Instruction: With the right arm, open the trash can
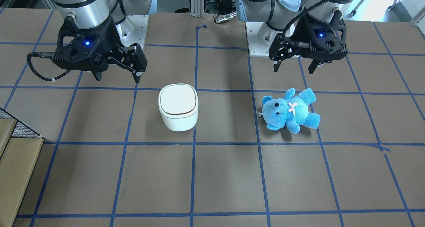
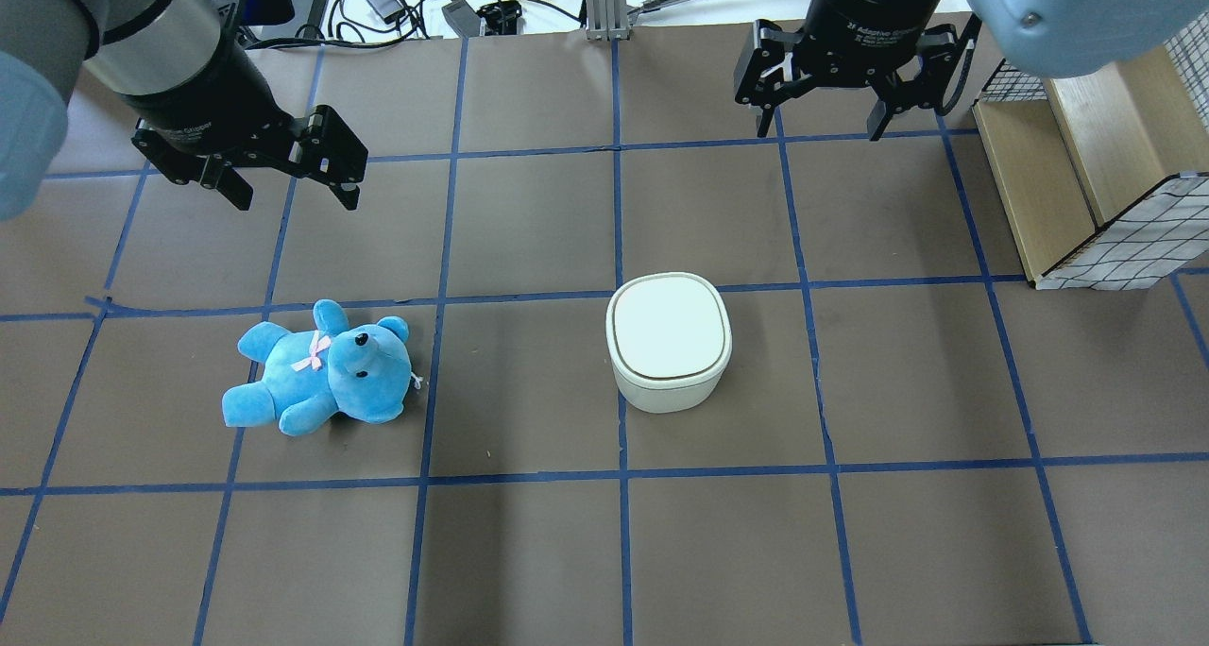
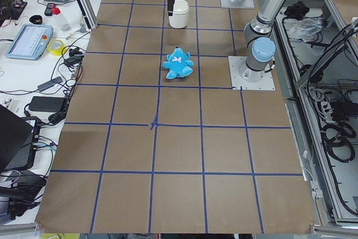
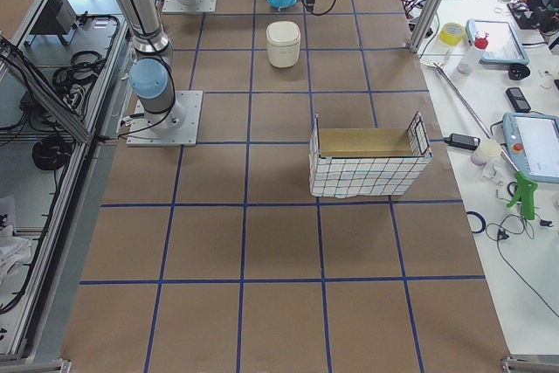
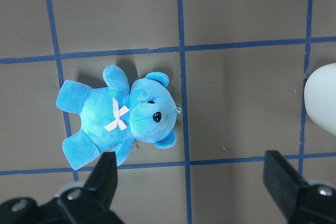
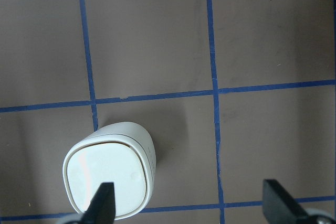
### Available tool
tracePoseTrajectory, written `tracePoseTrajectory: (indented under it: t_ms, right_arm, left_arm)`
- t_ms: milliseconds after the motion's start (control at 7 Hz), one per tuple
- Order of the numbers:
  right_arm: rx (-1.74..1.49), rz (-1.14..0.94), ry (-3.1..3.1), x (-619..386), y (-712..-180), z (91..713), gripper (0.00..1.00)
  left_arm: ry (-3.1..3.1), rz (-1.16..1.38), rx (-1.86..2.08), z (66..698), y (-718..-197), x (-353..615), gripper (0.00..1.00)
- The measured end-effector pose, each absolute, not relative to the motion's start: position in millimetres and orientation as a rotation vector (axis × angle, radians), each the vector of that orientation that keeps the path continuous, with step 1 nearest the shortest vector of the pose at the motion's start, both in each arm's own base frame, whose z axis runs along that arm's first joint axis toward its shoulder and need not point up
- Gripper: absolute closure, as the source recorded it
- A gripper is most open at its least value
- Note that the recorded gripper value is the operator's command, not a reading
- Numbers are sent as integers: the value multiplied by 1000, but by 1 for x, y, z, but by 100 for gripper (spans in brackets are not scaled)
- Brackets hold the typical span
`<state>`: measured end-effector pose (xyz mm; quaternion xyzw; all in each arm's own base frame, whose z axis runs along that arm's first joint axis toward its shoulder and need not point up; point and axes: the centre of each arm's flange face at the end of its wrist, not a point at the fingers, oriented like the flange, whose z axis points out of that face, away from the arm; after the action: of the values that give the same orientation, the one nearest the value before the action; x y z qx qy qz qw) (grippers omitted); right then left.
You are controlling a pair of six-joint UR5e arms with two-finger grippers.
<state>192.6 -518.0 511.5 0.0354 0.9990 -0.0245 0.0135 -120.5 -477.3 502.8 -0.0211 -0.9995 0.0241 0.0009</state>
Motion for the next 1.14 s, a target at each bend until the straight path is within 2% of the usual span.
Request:
tracePoseTrajectory:
  t_ms: [714, 857, 1000, 1143]
  right_arm:
    - [117, -28, 3106, 193, -516, 497, 0]
    - [123, -10, 3107, 193, -515, 490, 35]
    - [147, -23, 3104, 194, -516, 488, 86]
    - [205, -44, 3095, 199, -516, 487, 100]
  left_arm:
    - [-3138, 76, -66, 503, -477, -121, 0]
    - [-3138, 76, -66, 503, -477, -121, 0]
    - [-3138, 76, -66, 503, -477, -121, 0]
    - [-3138, 76, -66, 503, -477, -121, 0]
